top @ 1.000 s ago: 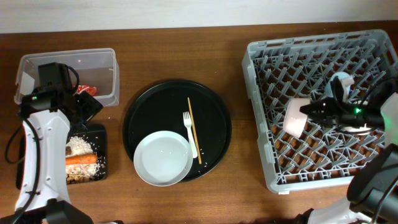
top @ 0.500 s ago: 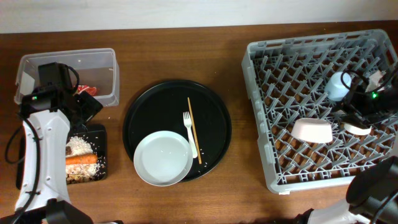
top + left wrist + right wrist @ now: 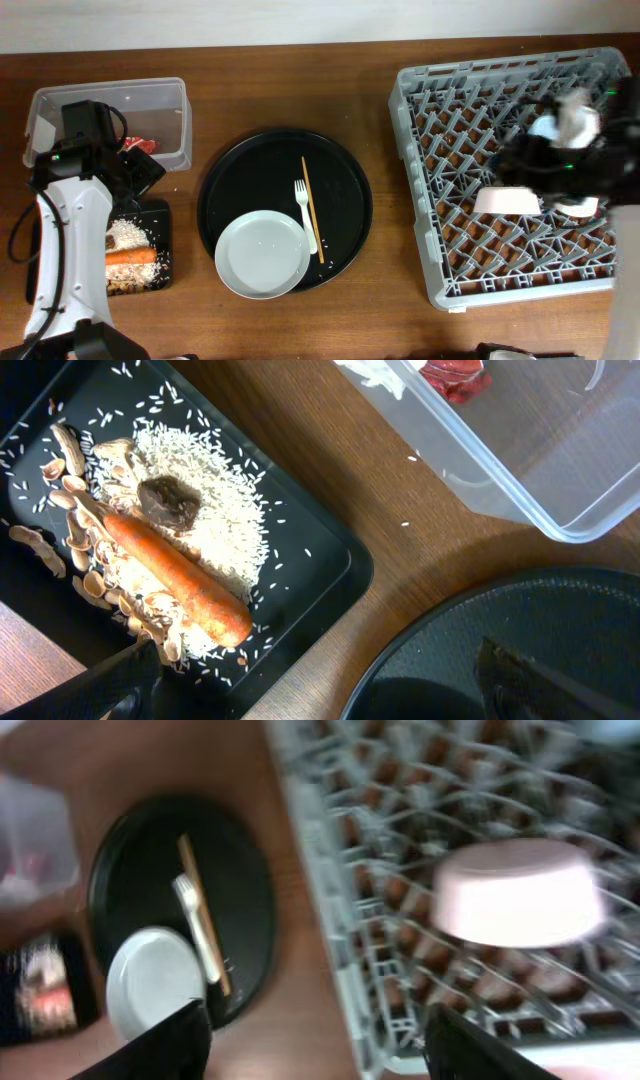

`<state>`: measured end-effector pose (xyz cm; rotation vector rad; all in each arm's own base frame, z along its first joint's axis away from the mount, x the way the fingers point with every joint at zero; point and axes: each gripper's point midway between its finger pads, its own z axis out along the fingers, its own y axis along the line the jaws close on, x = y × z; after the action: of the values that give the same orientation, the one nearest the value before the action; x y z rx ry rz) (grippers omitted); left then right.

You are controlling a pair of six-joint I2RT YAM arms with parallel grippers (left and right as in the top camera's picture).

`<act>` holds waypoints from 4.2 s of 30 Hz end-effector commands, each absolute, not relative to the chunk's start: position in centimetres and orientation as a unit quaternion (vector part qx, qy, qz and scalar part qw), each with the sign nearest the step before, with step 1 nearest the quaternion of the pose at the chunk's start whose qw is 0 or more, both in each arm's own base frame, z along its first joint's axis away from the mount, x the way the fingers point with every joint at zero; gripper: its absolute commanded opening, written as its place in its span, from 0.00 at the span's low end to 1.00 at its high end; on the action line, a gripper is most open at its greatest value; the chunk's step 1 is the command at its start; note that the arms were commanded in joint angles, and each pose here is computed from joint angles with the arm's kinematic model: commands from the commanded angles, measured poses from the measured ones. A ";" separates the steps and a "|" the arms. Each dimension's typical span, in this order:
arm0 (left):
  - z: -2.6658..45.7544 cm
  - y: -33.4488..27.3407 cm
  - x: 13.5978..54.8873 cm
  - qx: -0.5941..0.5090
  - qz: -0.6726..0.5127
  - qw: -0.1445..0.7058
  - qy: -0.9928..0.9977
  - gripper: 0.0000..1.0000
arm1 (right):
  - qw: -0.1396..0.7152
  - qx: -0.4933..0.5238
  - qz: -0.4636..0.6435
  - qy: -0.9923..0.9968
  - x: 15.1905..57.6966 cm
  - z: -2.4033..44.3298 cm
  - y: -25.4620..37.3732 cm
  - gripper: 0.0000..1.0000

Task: Sort waste into correct bins and load items into the dishwasher rack
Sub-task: 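Open the right gripper, release the pink bowl, and withdraw, then move the right gripper to the white plate rim and grasp it, then lift the white plate and stand it upright in the rack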

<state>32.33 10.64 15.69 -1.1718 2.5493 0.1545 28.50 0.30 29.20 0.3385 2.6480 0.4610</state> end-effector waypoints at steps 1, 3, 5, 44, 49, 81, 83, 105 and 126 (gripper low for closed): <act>15.9 10.9 32.4 -0.418 0.055 0.167 0.891 0.99 | 0.196 0.002 0.206 0.959 28.8 29.2 7.7 0.71; 15.8 10.9 32.4 -0.418 0.055 0.167 0.891 0.99 | 0.180 -0.047 0.216 0.958 28.8 28.6 11.4 0.71; 15.8 10.9 32.4 -0.418 0.055 0.167 0.891 0.99 | 0.170 -0.062 0.210 0.961 29.2 27.7 14.1 0.71; 15.8 10.9 32.4 -0.418 0.055 0.167 0.891 0.99 | -0.059 -0.115 0.028 0.991 25.9 1.7 30.2 0.45; 15.8 10.9 32.4 -0.418 0.055 0.167 0.891 0.99 | -0.074 -0.110 0.032 0.991 25.2 1.4 30.2 0.44; 15.8 10.9 32.4 -0.418 0.055 0.167 0.891 0.99 | -0.085 -0.099 0.057 0.990 24.7 0.9 30.9 0.18; 15.9 10.9 32.4 -0.418 0.055 0.167 0.891 0.99 | -0.085 -0.098 0.057 0.990 24.7 0.9 30.9 0.15; 15.8 10.9 32.4 -0.418 0.055 0.167 0.891 0.99 | 0.034 -0.041 0.126 0.991 33.5 13.5 23.2 0.04; 15.8 10.9 32.4 -0.418 0.055 0.167 0.891 0.99 | 0.262 0.247 -0.191 0.913 40.9 24.6 -9.4 0.04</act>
<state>32.33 10.63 15.69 -1.1718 2.5494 0.1540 41.00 -5.81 21.71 0.6194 2.6103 -0.2815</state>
